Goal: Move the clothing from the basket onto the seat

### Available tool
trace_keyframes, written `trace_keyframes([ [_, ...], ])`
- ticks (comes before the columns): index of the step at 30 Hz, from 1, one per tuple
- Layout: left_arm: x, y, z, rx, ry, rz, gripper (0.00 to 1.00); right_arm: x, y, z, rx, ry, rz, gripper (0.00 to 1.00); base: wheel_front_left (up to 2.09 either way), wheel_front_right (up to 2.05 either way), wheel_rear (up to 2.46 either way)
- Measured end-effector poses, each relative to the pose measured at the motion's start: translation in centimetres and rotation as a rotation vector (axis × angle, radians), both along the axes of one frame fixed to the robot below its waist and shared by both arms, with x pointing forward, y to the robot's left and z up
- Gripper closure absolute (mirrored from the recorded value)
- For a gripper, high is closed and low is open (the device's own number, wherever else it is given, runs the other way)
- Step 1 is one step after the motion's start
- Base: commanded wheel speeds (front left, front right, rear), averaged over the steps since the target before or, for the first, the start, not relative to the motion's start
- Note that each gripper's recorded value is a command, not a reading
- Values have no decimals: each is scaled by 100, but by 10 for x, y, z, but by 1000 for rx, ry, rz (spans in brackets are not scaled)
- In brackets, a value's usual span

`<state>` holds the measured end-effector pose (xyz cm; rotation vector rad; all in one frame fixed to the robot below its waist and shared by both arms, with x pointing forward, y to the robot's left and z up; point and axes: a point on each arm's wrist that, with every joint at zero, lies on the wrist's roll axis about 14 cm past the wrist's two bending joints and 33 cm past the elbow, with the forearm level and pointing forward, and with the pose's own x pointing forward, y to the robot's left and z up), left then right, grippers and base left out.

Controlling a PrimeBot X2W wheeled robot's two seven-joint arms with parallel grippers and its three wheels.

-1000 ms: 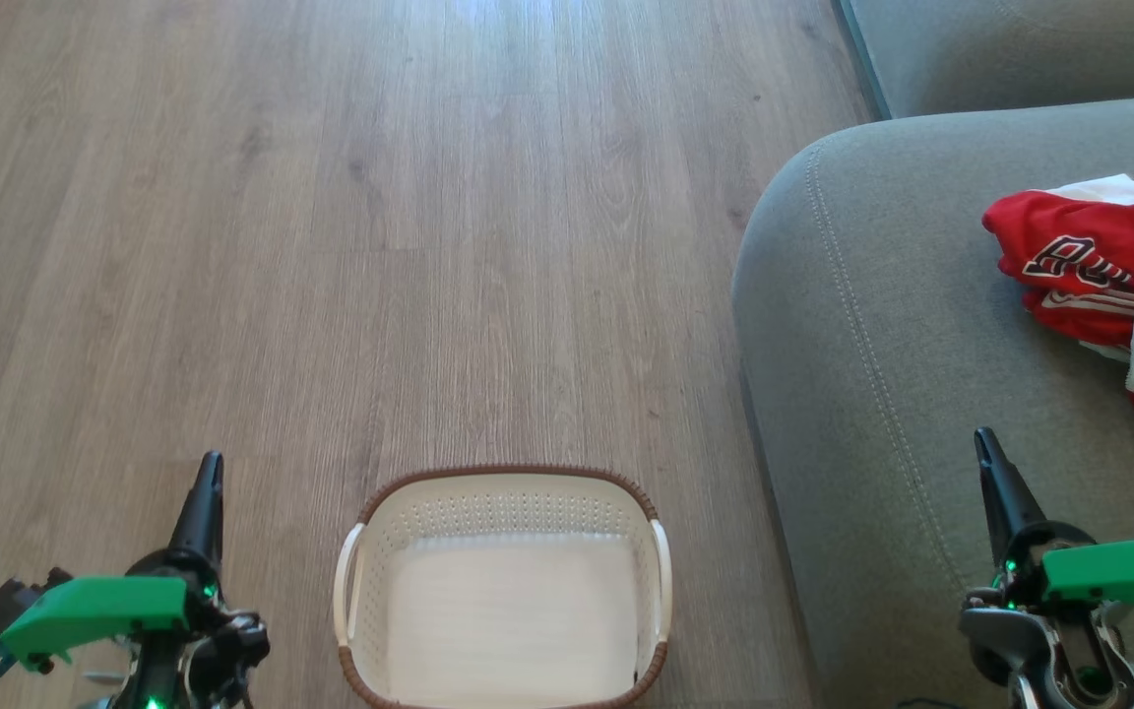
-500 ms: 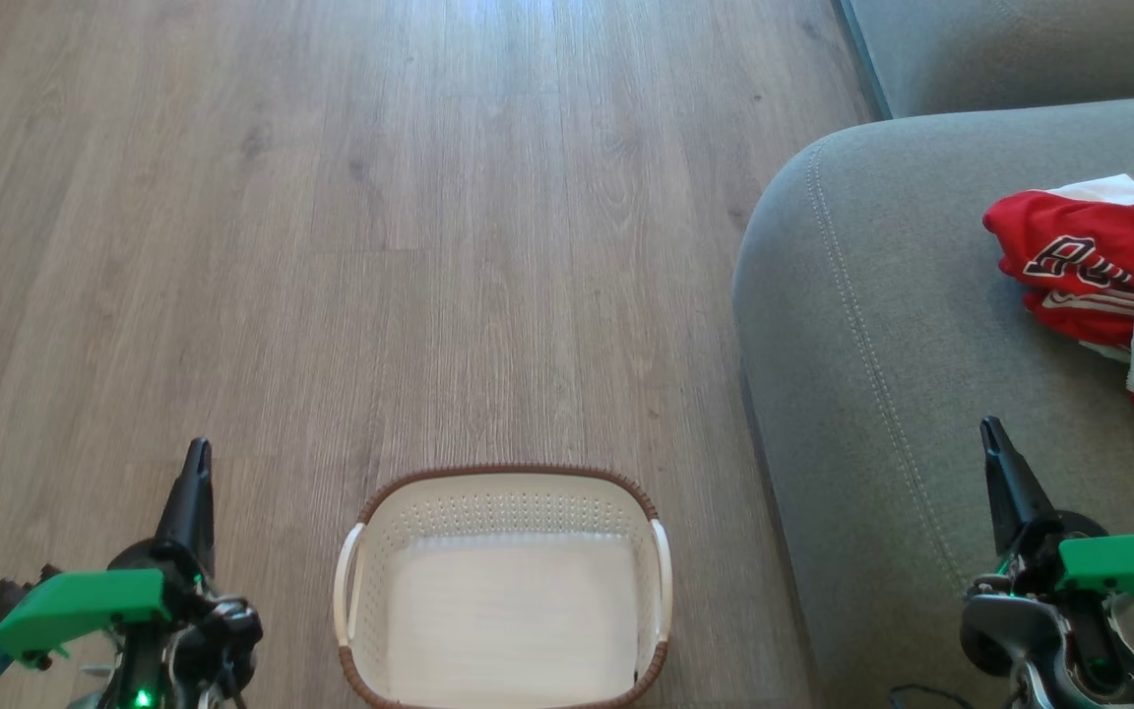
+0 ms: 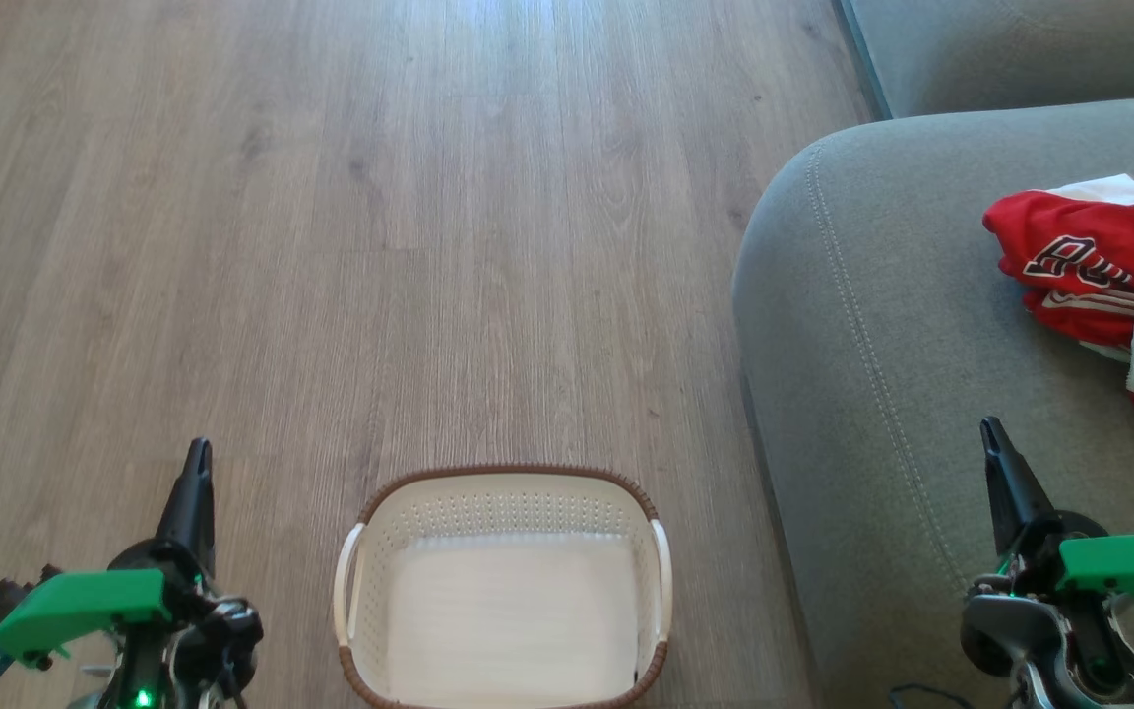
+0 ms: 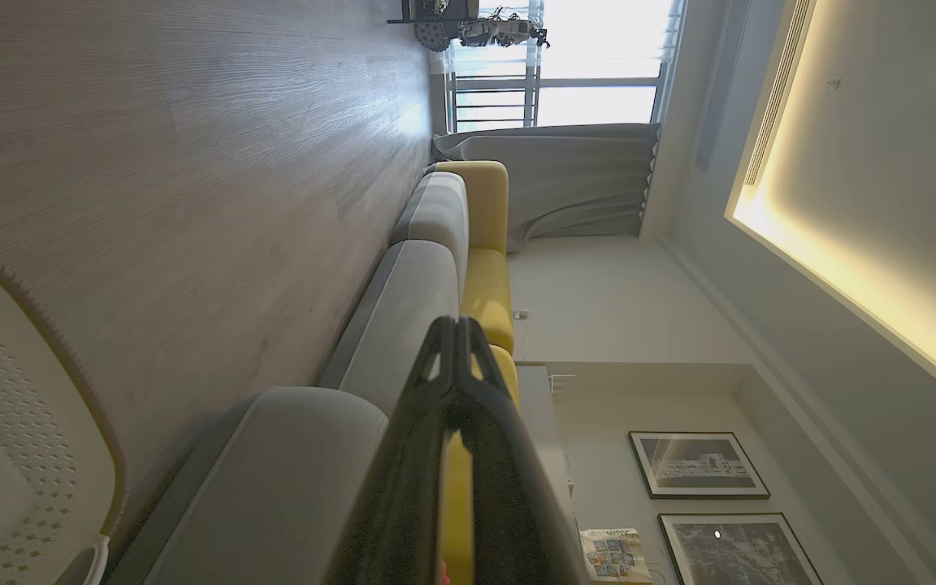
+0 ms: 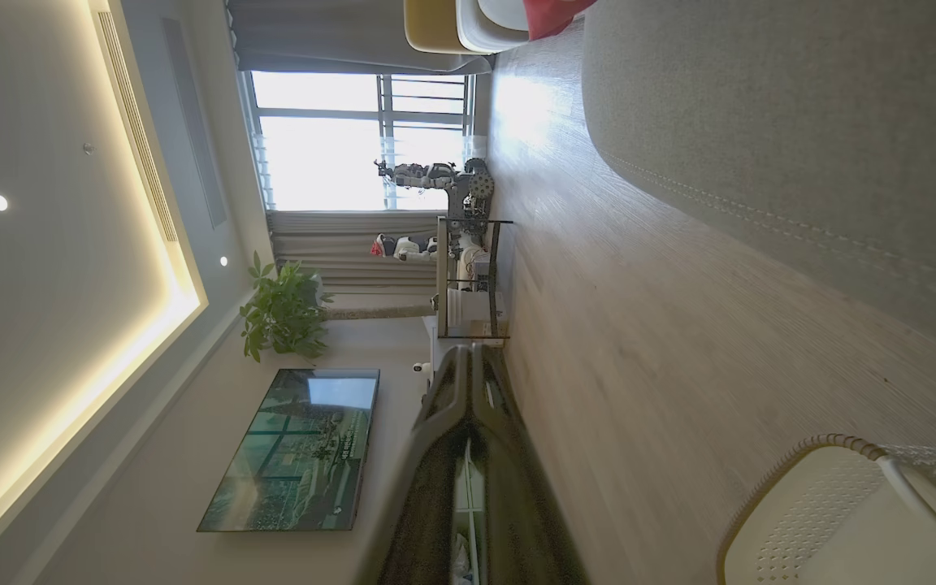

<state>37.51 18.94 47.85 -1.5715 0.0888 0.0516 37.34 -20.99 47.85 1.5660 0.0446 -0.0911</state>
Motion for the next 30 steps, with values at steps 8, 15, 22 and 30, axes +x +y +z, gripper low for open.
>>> trace_keyframes([
  [8, 0, 0, 0, 0, 0, 0, 100, 0, 0, 0, 0, 0, -1, 100, 0, 0, 0],
  [15, 0, 0, 0, 0, 0, 0, 100, 0, 0, 0, 1, 0, 0, 100, 0, 0, 0],
  [22, 0, 0, 0, -1, 0, 0, 100, 0, 1, 0, 4, 0, 0, 100, 0, 0, 0],
  [30, 0, 0, 0, -1, 0, 0, 100, 0, 1, 0, 5, 0, 0, 100, 0, 0, 0],
])
